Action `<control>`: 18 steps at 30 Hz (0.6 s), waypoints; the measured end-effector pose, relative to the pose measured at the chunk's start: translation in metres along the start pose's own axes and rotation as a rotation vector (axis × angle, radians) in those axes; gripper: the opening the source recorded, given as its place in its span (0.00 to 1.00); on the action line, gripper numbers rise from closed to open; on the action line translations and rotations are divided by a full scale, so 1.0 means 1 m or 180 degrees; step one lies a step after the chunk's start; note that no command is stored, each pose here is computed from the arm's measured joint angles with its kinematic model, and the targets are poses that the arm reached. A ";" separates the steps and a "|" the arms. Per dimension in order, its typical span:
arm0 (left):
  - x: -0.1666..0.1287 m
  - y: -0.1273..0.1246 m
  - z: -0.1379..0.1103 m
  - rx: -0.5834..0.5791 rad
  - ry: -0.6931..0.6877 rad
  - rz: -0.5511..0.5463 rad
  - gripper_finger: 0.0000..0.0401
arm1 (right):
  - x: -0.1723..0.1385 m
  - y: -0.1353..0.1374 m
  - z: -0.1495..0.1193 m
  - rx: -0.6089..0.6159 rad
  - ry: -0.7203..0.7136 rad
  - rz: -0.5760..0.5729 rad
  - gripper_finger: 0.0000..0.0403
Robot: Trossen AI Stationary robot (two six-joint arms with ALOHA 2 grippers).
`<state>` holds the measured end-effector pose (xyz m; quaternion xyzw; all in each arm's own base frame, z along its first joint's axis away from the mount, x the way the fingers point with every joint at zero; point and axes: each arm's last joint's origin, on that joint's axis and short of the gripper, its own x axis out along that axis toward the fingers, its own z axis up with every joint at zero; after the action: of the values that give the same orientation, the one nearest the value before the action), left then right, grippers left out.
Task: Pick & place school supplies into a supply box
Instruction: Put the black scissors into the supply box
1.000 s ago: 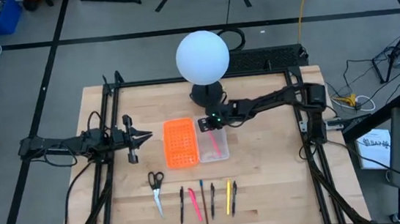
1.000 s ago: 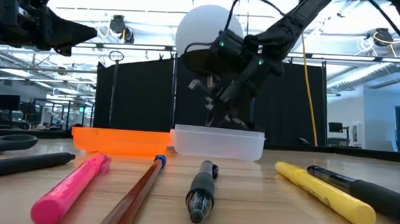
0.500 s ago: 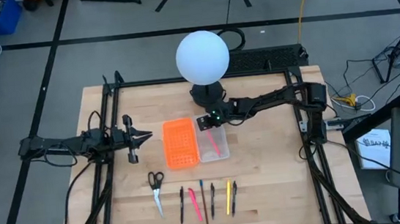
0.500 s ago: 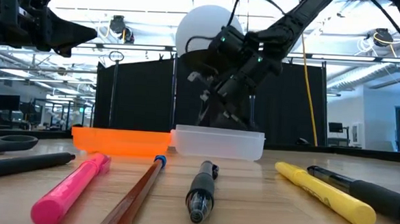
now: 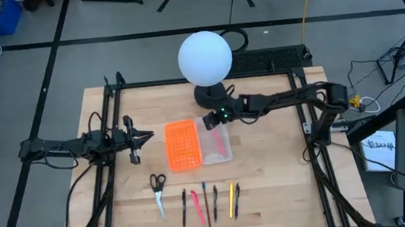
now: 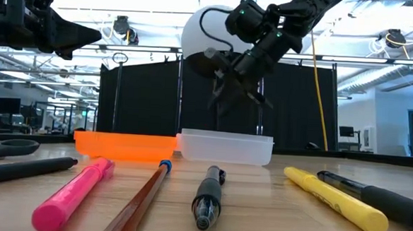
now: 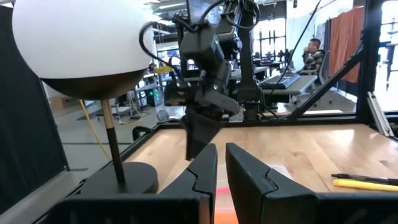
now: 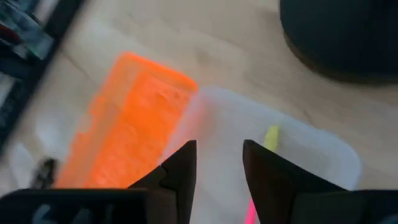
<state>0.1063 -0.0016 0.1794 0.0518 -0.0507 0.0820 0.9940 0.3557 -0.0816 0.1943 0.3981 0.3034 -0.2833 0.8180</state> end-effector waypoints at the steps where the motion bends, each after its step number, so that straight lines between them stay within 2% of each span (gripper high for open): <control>1: 0.000 0.000 0.000 0.0000 -0.0001 0.0001 0.11 | 0.000 -0.001 -0.001 -0.0007 0.0037 -0.0045 0.28; 3: 0.000 0.000 0.000 0.0000 -0.0001 0.0000 0.11 | -0.002 -0.001 0.000 -0.0122 0.0038 -0.0044 0.27; 5: 0.000 0.000 0.000 -0.0003 -0.0001 0.0000 0.11 | -0.011 0.002 0.003 -0.0412 0.0000 0.0091 0.25; 7: 0.000 0.000 0.000 0.0005 -0.0001 0.0001 0.11 | -0.025 0.012 0.008 -0.0858 -0.0081 0.0371 0.22; 9: 0.000 0.000 0.000 0.0071 -0.0005 0.0006 0.11 | -0.040 0.020 0.006 -0.1468 -0.0114 0.0549 0.19; 12: 0.000 0.001 0.000 0.0332 0.0012 0.0090 0.11 | -0.060 0.024 -0.006 -0.2150 -0.0367 0.0687 0.11; 15: 0.000 0.002 0.000 0.0477 0.0045 0.0212 0.11 | -0.074 0.021 -0.016 -0.2394 -0.0830 0.1034 0.02; 18: 0.000 0.002 -0.001 0.0420 0.0061 0.0246 0.11 | -0.089 0.006 -0.025 -0.2508 -0.1278 0.1311 0.02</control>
<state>0.1059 0.0007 0.1789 0.1144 -0.0377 0.1240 0.9849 0.2955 -0.0381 0.2489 0.0475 0.1387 -0.0504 0.9879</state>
